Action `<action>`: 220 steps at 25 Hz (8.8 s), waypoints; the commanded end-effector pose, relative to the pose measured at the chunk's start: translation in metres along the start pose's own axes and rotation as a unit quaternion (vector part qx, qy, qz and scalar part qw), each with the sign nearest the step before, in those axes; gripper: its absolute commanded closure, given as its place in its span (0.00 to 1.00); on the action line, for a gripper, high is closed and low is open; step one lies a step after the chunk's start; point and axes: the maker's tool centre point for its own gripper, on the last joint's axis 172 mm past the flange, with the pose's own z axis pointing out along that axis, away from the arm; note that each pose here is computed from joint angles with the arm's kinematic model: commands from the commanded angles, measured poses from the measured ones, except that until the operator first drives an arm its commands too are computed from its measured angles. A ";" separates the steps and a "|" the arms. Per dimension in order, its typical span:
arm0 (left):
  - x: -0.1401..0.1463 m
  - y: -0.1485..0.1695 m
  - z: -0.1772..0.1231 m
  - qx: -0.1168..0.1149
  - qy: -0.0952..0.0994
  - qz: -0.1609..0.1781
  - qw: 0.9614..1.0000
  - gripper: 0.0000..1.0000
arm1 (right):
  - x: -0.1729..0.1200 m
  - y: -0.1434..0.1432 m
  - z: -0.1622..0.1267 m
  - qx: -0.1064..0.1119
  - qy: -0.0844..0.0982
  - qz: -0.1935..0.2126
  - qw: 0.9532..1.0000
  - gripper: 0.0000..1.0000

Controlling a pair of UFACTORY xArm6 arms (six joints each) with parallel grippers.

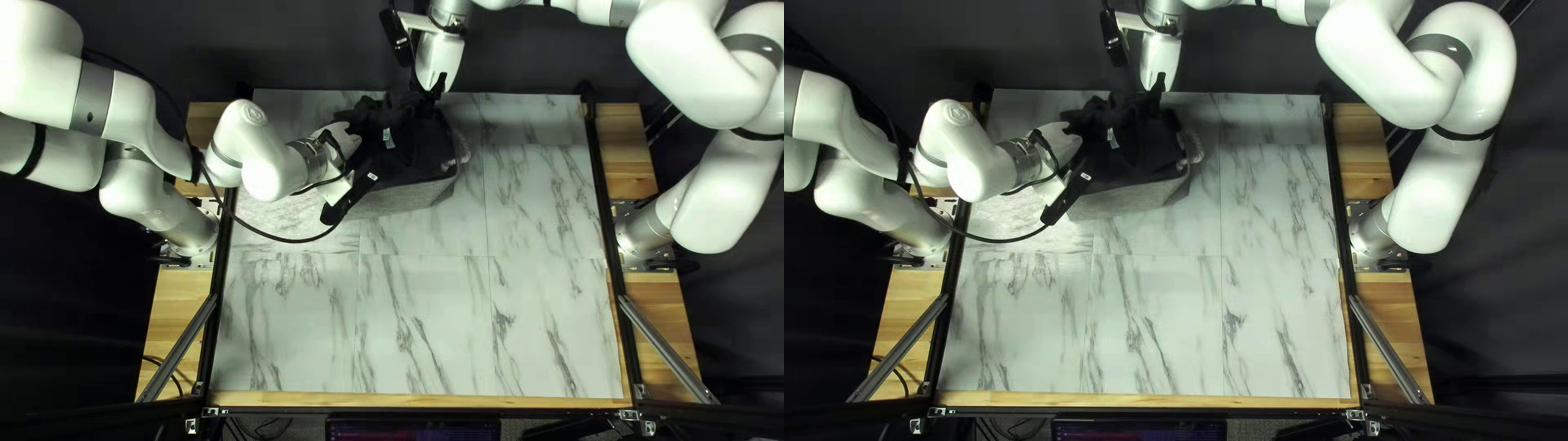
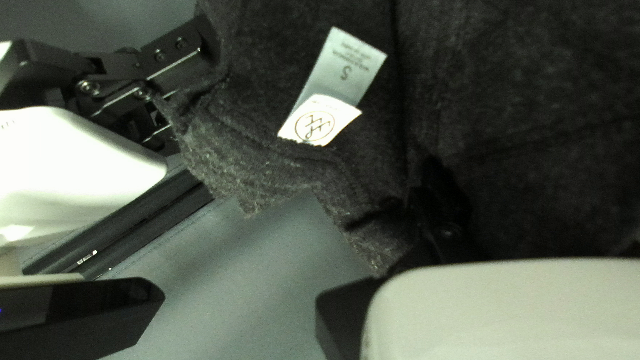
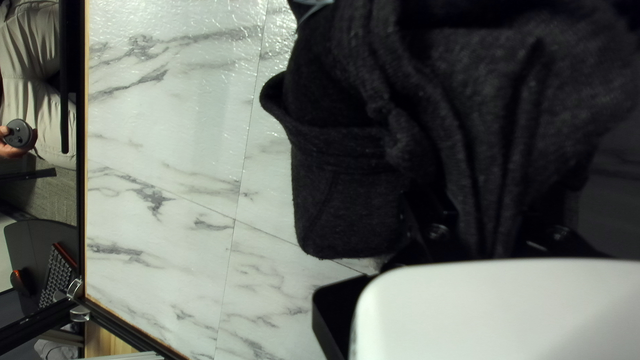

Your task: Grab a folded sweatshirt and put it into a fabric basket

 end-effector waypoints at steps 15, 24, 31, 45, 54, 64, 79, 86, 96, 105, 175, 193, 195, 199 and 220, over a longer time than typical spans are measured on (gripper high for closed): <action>0.010 0.042 0.033 -0.012 0.007 -0.018 1.000 0.93 | -0.013 0.017 0.036 -0.011 0.009 0.016 1.000 1.00; 0.012 0.055 0.039 -0.017 0.007 -0.025 1.000 1.00 | -0.018 0.023 0.054 -0.008 0.006 0.024 1.000 1.00; 0.008 0.064 0.039 -0.018 0.004 -0.036 0.999 0.09 | -0.018 0.023 0.059 -0.005 0.007 0.029 1.000 0.38; -0.005 0.036 -0.016 0.007 -0.006 -0.044 0.999 0.00 | -0.030 -0.011 0.028 -0.022 0.022 0.026 0.999 0.00; 0.004 0.022 -0.036 0.009 -0.008 -0.044 0.999 0.00 | -0.047 -0.039 0.012 -0.034 0.030 0.023 0.999 0.00; 0.002 0.006 -0.017 -0.032 -0.009 -0.062 0.998 0.00 | -0.056 -0.109 -0.020 -0.061 0.034 -0.006 0.998 0.00; 0.008 0.014 -0.024 -0.170 -0.007 -0.166 0.971 0.00 | -0.127 -0.235 -0.011 -0.116 0.036 -0.055 0.991 0.00; 0.004 0.030 -0.005 -0.204 -0.009 -0.177 0.963 0.00 | -0.120 -0.259 -0.027 -0.149 0.021 -0.074 0.986 0.00; 0.022 0.053 0.058 -0.238 0.000 -0.171 0.956 0.00 | -0.121 -0.268 -0.034 -0.177 0.007 -0.105 0.979 0.00; 0.016 0.103 0.111 -0.233 -0.021 -0.169 0.957 0.00 | -0.120 -0.271 -0.027 -0.184 0.003 -0.114 0.976 0.00; 0.068 0.019 -0.167 -0.152 -0.011 -0.171 0.974 0.00 | -0.168 -0.257 -0.027 -0.217 0.005 -0.084 0.973 0.00; 0.006 0.024 -0.291 -0.233 -0.066 -0.224 0.944 0.00 | -0.190 -0.299 -0.076 -0.302 -0.030 0.053 0.951 0.00; -0.012 0.021 -0.294 -0.231 -0.068 -0.231 0.943 0.00 | -0.193 -0.300 -0.079 -0.307 -0.030 0.058 0.950 0.00; -0.031 0.021 -0.292 -0.225 -0.076 -0.244 0.940 0.00 | -0.198 -0.300 -0.085 -0.311 -0.025 0.058 0.948 0.00; -0.028 0.021 -0.293 -0.219 -0.072 -0.243 0.942 0.00 | -0.200 -0.301 -0.087 -0.302 -0.021 0.052 0.952 0.00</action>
